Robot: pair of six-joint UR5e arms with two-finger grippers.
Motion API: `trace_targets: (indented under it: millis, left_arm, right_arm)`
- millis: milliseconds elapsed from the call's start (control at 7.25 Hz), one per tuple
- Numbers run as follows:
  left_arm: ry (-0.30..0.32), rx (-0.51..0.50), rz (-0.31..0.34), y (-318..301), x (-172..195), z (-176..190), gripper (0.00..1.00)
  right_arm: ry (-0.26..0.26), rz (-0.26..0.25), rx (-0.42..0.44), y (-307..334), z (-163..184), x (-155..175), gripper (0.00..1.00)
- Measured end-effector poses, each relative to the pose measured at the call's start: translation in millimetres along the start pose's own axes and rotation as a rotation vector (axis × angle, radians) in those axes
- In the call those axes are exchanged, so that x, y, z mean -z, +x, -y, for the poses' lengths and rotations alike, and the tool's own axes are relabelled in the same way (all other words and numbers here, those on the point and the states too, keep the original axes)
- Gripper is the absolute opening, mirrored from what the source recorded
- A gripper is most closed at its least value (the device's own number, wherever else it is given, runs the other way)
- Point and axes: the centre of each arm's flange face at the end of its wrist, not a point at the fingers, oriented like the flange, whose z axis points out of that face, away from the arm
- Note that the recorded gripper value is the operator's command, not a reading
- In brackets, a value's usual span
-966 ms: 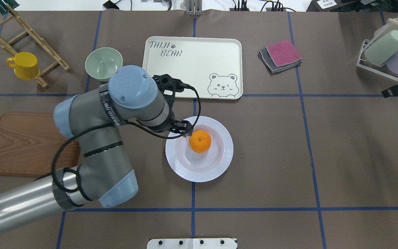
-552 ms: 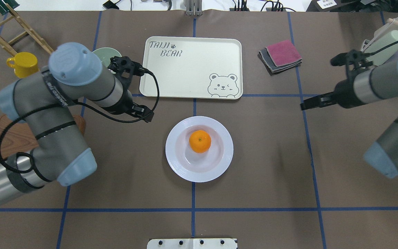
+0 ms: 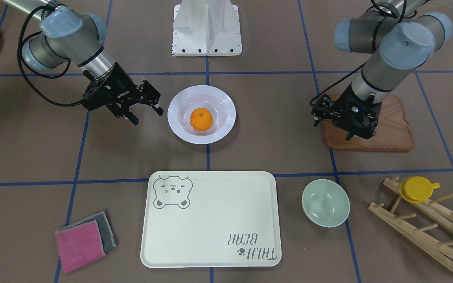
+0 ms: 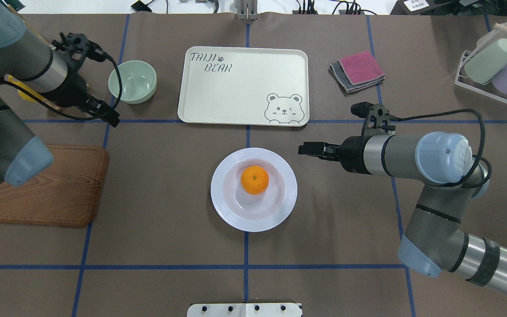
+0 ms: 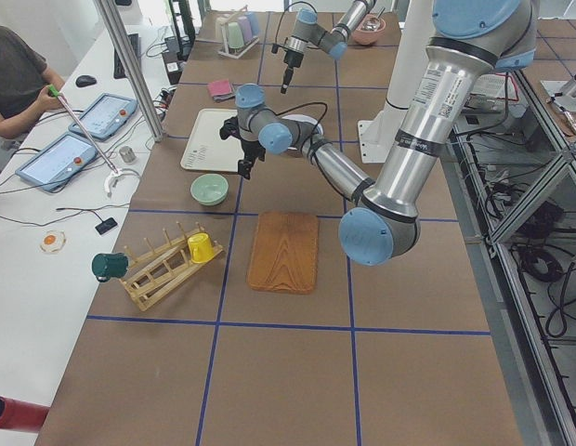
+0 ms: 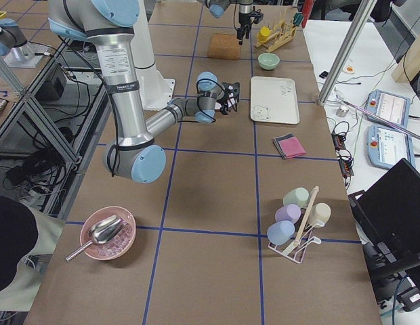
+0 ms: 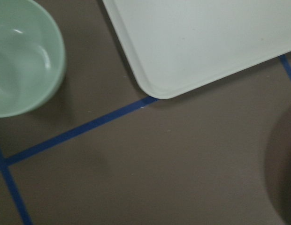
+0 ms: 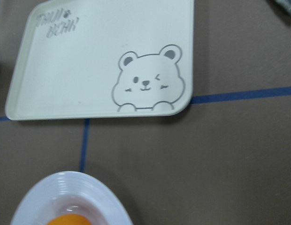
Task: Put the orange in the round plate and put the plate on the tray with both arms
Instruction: 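Lower the right gripper to the plate rim nearest the robot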
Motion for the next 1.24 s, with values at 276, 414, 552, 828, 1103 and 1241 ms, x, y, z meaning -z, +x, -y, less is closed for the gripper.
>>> trace_targets:
  millis: [276,414,552,828,1103,1241]
  left_arm:
    - [-0.006,-0.001,0.001,-13.9,2.1,-1.9,0.99]
    - [-0.009,0.001,0.002,-16.4,0.7,-1.9,0.99]
    - [-0.014,0.004,0.004,-18.8,-2.0,-2.1,0.99]
    - [-0.02,0.009,0.008,-21.7,-5.7,-2.2,0.99]
    - [-0.023,0.01,0.008,-21.8,-7.1,-2.4,0.99]
    - [-0.023,0.012,0.008,-21.9,-7.3,-2.4,0.99]
  right_arm:
    - [0.061,0.181,-0.184,8.0,-22.2,-6.2,1.0]
    - [0.071,0.241,-0.272,13.4,-29.9,-7.9,0.99]
    - [0.068,0.276,-0.316,21.6,-39.9,-12.7,0.99]
    - [0.089,0.354,-0.353,31.6,-63.1,-18.7,0.99]
    - [0.094,0.381,-0.366,36.6,-76.7,-20.2,0.99]
    - [0.095,0.369,-0.368,43.6,-78.7,-20.8,0.99]
